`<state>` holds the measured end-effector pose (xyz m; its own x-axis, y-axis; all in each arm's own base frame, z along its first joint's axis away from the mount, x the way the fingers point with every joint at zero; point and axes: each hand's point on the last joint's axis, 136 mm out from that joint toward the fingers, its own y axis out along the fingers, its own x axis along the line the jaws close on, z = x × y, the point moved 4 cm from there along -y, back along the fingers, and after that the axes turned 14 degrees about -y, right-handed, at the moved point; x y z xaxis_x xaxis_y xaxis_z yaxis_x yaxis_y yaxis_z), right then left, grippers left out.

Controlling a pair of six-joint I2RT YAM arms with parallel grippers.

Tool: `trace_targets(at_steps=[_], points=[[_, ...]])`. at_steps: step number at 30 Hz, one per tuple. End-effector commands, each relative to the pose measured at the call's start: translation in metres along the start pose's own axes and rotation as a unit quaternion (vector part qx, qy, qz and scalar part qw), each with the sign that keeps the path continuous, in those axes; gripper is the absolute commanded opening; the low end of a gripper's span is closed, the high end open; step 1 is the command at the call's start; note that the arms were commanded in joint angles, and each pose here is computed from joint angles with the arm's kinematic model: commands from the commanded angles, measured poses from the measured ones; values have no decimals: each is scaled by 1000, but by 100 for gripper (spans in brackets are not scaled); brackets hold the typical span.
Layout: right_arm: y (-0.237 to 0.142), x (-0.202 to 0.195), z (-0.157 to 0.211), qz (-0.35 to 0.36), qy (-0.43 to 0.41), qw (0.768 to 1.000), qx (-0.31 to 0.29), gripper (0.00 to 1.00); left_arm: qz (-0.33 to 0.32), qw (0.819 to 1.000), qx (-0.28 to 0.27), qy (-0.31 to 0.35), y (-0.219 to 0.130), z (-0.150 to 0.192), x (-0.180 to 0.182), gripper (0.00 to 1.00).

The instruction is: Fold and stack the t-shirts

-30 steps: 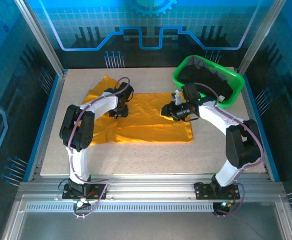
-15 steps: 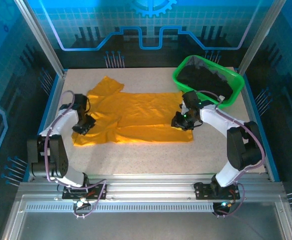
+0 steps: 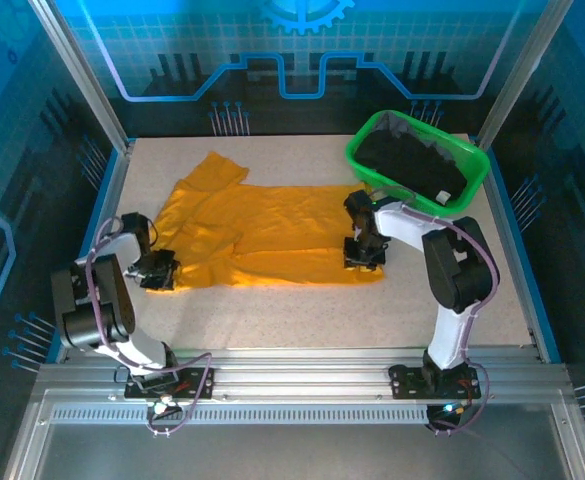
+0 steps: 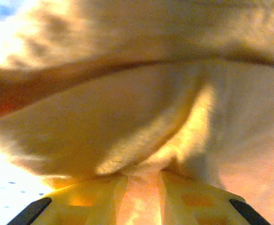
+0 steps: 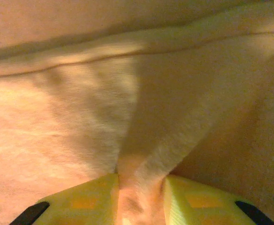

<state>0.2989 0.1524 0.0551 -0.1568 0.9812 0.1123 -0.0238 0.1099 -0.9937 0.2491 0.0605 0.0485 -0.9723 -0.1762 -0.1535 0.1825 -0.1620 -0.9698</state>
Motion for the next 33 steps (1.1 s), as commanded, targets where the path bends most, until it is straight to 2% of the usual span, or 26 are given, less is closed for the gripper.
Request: trace_targets(at_steps=[1, 7, 11, 13, 18, 23, 28, 33], points=[[12, 13, 33, 32, -29, 997, 61, 33, -58, 994, -16, -91, 11, -21, 55, 28], [19, 29, 72, 45, -45, 992, 104, 33, -49, 991, 7, -128, 7, -44, 77, 29], [18, 34, 88, 48, -54, 990, 120, 34, -57, 991, -15, -123, -2, -49, 78, 29], [16, 34, 95, 44, -50, 990, 122, 34, -60, 987, -24, -144, -7, -52, 86, 28], [10, 37, 89, 17, -49, 994, 94, 36, -37, 976, 6, -214, -6, -57, 107, 29], [-2, 51, 72, -12, -69, 994, 85, 37, -21, 978, -16, -205, -18, -70, 102, 30], [-38, 58, 47, -38, -81, 996, 8, 40, 33, 985, -41, -167, -44, -76, 68, 38], [-89, 47, 7, -72, -65, 986, -132, 45, 66, 993, -98, -11, -90, -48, -7, 48]])
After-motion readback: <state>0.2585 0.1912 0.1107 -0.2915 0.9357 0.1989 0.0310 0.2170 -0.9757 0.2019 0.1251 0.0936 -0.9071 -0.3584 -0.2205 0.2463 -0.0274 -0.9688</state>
